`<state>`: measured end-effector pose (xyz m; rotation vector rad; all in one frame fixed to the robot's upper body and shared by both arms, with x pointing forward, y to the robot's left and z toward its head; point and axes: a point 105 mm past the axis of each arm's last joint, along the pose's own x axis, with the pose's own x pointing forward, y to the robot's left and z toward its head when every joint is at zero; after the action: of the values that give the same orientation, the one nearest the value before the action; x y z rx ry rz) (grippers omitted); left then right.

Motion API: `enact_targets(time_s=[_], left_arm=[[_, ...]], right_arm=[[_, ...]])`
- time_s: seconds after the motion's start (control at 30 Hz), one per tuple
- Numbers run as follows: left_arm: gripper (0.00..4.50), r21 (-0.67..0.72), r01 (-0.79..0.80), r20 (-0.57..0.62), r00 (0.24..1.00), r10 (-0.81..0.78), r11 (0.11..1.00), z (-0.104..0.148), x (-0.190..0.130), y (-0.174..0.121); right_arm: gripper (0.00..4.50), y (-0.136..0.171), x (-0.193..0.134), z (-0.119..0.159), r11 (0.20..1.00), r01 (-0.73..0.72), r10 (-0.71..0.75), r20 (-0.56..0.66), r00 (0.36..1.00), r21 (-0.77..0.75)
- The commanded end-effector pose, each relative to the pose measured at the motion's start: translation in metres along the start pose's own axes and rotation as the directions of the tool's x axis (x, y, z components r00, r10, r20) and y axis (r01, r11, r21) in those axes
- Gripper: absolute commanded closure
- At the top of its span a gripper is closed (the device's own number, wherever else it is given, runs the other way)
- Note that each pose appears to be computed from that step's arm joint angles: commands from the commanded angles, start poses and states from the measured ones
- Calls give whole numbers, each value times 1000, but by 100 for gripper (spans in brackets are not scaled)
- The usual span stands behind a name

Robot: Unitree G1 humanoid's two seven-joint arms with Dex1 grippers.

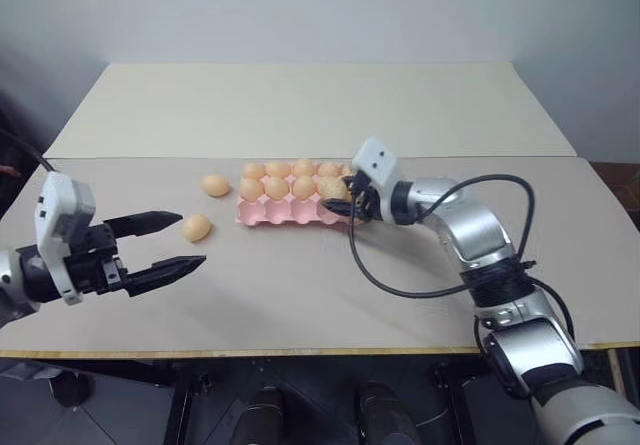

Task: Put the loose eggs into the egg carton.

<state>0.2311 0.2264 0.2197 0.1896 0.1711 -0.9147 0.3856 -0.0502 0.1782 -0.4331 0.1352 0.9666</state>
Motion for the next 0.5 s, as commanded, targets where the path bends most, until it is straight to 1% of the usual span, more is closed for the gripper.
enact_targets(time_s=[0.03, 0.1, 0.13, 0.27, 0.33, 0.4, 0.43, 0.5], left_arm=[[0, 54, -19, 23, 1000, 17, 998, 11, -6, -2], [0, 55, -20, 19, 1000, 19, 998, 10, -6, -3], [0, 55, -21, 18, 1000, 20, 998, 10, -6, -2], [0, 51, -20, 18, 1000, 19, 998, 9, -6, 0], [0, 48, -22, 18, 1000, 21, 999, 9, -6, 4], [0, 45, -22, 20, 1000, 22, 999, 9, -6, 6], [0, 46, -27, 21, 999, 26, 999, 9, -7, 9], [0, 50, -37, 23, 999, 36, 998, 9, -9, 13]], right_arm=[[103, -2, 5, 9, 999, 2, -2, 24, 1000, -33], [33, -1, 6, 11, 1000, 7, -6, 37, 999, -30], [6, -1, 6, 14, 999, 13, -11, 49, 999, -36], [2, -4, -11, 33, 997, 48, -42, 109, 993, -59], [2, -7, -30, 42, 996, 69, -59, 148, 987, -58], [2, -10, -49, 41, 995, 85, -75, 156, 985, -60], [2, -12, -65, 34, 992, 101, -90, 147, 985, -71], [2, -13, -86, 26, 989, 119, -106, 128, 986, -93]])
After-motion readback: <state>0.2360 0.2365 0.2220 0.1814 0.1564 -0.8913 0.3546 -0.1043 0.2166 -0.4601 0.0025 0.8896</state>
